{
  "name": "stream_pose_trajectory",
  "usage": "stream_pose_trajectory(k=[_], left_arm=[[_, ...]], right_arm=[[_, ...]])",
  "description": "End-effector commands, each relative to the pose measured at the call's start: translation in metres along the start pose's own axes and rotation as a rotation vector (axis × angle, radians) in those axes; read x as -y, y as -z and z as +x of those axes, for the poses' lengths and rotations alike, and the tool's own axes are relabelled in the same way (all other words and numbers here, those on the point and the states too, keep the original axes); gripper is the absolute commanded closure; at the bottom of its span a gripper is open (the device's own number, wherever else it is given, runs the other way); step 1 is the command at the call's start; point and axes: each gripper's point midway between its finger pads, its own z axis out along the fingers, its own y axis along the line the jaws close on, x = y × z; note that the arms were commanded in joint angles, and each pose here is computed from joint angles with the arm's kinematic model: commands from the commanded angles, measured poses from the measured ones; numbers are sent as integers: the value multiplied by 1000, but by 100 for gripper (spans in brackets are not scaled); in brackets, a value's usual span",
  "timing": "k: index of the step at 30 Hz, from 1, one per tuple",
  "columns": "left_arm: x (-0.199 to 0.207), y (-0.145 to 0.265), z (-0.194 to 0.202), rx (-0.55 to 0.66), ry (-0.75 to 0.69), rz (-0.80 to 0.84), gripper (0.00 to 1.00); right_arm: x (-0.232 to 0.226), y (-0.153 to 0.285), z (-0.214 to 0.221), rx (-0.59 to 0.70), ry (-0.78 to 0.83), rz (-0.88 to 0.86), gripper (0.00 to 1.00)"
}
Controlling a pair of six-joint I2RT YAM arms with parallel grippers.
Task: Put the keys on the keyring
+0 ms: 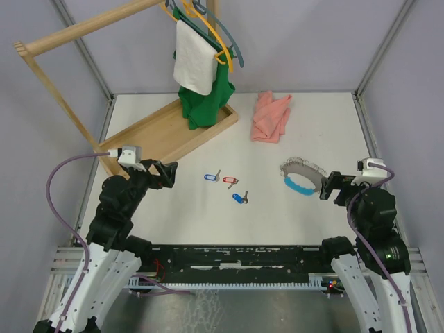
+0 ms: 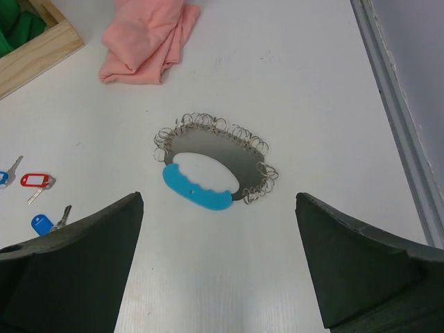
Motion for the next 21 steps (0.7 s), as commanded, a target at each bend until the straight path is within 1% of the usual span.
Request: stream_pose_trajectory(k=[1, 6, 9, 13, 18, 21], left_arm=[[7, -3, -5, 28, -29, 46, 0], [16, -3, -4, 35, -41, 101, 1], [19, -2, -4, 16, -25, 113, 1], [25, -4, 0, -15, -2, 136, 1], [29, -5, -1, -33, -6, 157, 1], [26, -6, 6, -40, -21, 151, 1]], right_arm=[[2, 2, -13, 24, -9, 17, 0], [-3, -9, -3, -51, -10, 9, 0], [-3, -15, 4, -93, -15, 15, 0], [-15, -18, 8, -132, -5, -47, 0], [-38, -38, 22, -260, -38, -135, 0], [-48, -55, 33, -335, -50, -161, 0]])
